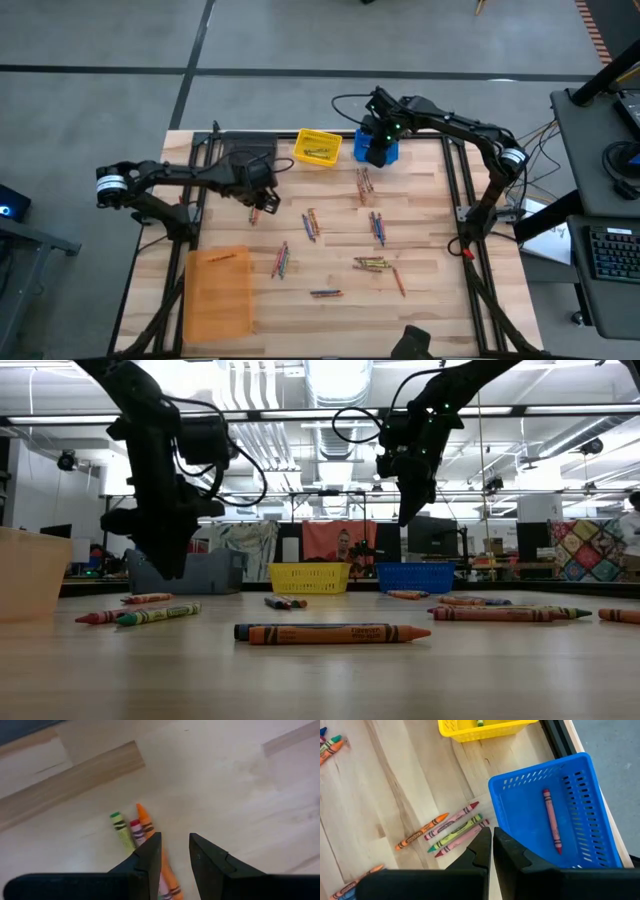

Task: Sort crayons
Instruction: Put the orange crayon into the orange bin

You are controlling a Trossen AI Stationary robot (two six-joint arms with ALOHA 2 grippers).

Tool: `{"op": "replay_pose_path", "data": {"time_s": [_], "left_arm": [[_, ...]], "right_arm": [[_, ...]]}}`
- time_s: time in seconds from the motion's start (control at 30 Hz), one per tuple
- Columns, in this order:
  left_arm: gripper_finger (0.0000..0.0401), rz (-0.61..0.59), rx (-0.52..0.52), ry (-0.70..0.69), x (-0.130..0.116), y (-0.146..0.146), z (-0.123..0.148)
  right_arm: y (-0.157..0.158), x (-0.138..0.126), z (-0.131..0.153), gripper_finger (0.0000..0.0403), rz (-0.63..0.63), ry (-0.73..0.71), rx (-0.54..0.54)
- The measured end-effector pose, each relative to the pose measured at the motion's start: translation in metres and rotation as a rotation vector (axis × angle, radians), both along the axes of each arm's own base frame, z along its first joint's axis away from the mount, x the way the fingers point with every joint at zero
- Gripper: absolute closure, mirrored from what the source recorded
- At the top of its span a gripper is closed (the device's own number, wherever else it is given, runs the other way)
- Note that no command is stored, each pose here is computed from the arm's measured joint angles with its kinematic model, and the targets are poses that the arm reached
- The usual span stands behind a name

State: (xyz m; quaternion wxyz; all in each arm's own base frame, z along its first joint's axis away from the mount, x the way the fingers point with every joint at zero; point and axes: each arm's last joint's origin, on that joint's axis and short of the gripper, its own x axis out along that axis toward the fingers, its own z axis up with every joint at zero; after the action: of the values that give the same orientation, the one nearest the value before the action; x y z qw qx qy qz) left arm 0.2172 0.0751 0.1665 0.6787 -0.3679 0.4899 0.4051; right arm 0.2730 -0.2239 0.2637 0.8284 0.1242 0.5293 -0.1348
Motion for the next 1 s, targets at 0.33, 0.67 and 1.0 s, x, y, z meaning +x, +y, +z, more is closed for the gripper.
{"op": "replay_pose_path", "data": {"time_s": [0.33,0.67,1.0], "left_arm": [[0.0320,0.023,0.017,0.020,-0.006,-0.002,-0.010],[0.0320,0.020,0.018,0.017,-0.006,-0.002,-0.011],[0.0320,0.017,0.023,0.004,-0.005,-0.002,-0.015]], "right_arm": [[0.000,0.000,0.000,0.0394,0.000,-0.004,-0.003],[0.000,0.000,0.000,0.0394,-0.015,-0.005,0.003],[0.000,0.000,0.000,0.0394,-0.018,-0.006,0.004]]}}
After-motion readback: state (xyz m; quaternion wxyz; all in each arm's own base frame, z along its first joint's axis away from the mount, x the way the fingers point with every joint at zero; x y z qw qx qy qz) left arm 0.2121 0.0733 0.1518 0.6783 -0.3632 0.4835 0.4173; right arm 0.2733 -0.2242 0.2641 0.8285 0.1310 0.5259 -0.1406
